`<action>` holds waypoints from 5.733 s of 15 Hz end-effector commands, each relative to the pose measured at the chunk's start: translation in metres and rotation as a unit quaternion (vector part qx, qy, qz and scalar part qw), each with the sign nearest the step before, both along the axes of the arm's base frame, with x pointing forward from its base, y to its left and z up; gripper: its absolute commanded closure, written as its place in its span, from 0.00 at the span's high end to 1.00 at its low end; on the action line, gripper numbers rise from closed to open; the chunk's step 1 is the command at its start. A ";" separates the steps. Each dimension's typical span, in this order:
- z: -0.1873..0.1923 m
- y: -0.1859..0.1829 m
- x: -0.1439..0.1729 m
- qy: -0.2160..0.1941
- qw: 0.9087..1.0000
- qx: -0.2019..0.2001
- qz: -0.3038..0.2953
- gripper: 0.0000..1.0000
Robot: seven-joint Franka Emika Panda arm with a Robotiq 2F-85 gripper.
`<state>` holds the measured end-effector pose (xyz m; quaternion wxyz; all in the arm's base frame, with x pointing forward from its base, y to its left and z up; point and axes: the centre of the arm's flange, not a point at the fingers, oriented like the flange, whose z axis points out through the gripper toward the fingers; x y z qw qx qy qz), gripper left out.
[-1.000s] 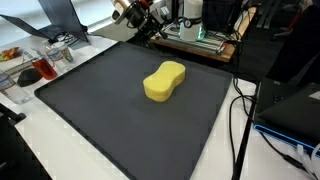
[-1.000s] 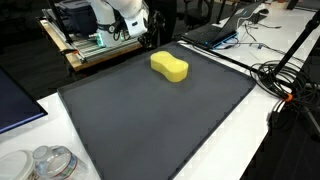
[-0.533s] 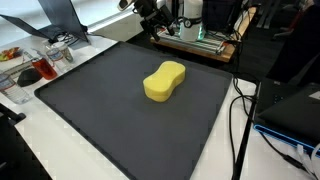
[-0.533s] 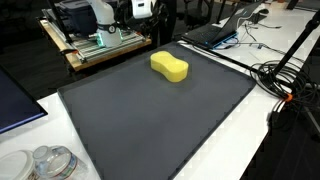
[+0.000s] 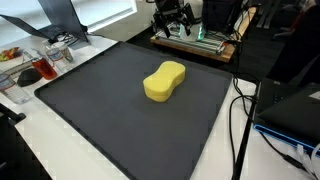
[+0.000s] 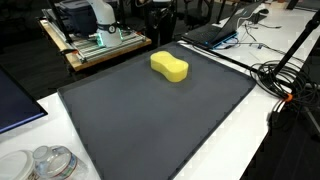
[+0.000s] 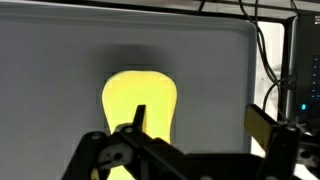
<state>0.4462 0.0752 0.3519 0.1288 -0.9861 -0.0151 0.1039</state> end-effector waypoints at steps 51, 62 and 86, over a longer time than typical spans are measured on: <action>-0.204 -0.010 0.050 -0.059 0.997 -0.023 0.044 0.73; -0.168 -0.017 0.058 -0.003 1.000 -0.016 0.011 0.06; 0.137 -0.100 0.047 -0.091 0.980 -0.092 -0.154 0.05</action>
